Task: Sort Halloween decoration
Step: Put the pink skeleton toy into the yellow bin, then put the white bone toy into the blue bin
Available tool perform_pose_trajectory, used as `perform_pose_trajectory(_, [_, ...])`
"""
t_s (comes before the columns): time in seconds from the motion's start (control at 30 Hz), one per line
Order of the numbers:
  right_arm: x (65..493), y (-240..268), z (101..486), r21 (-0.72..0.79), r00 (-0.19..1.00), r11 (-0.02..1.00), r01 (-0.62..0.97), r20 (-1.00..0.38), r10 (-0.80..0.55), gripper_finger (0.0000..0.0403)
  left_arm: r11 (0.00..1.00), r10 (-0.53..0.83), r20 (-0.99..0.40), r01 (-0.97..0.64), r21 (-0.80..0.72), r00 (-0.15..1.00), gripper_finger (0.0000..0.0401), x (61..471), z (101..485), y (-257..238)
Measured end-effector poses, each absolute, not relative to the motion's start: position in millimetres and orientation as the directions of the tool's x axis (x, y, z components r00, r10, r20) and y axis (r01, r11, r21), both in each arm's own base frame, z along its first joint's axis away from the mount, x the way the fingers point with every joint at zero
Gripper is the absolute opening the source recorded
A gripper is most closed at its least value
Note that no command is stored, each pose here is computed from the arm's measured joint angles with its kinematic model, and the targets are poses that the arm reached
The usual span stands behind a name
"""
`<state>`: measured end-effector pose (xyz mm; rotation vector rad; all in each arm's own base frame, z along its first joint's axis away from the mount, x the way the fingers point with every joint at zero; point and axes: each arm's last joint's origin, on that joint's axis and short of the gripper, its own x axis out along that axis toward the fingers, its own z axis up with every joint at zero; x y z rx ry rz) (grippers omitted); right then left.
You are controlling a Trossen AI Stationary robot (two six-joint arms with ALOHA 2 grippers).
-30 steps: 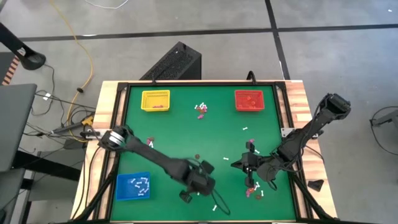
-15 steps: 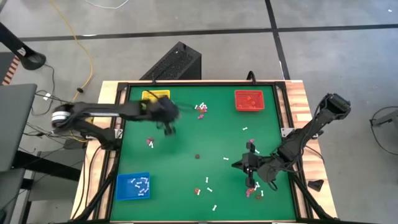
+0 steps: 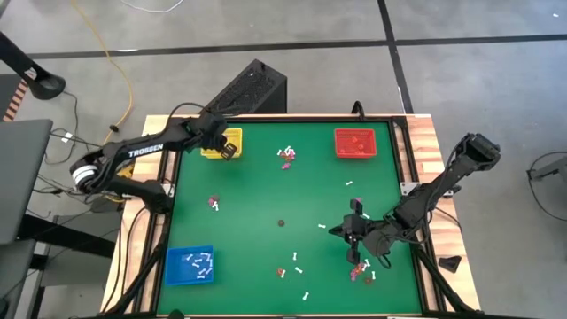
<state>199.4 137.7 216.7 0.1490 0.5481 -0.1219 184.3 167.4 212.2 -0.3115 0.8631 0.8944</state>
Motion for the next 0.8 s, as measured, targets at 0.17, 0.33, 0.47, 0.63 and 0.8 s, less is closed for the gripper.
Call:
perform_pose_trajectory(0.17, [199.5,137.7,216.6,0.108,0.847,0.982,0.156,-0.527,-0.076,0.0032,0.597,0.509,-0.813,-0.796,0.099,0.281,0.0034,186.5,194.6,175.9])
perform_pose_trajectory(0.33, [199.7,137.3,216.6,0.107,0.846,0.982,0.157,-0.527,-0.078,0.0032,0.589,0.496,-0.828,-0.802,0.101,0.260,0.0056,188.5,187.6,177.6])
perform_pose_trajectory(0.47, [201.1,135.1,216.5,0.110,0.845,0.979,0.170,-0.528,-0.087,0.0032,0.582,0.509,-0.822,-0.806,0.108,0.257,0.0095,187.9,191.4,177.4])
perform_pose_trajectory(0.63, [204.9,129.9,217.0,0.148,0.845,0.965,0.215,-0.524,-0.108,0.0032,0.582,0.519,-0.809,-0.807,0.099,0.275,0.0146,187.7,202.0,177.2])
perform_pose_trajectory(0.8, [209.9,124.8,219.0,0.210,0.853,0.942,0.263,-0.507,-0.125,0.0032,0.685,0.414,-0.768,-0.723,-0.091,0.488,0.0170,192.0,220.6,160.2])
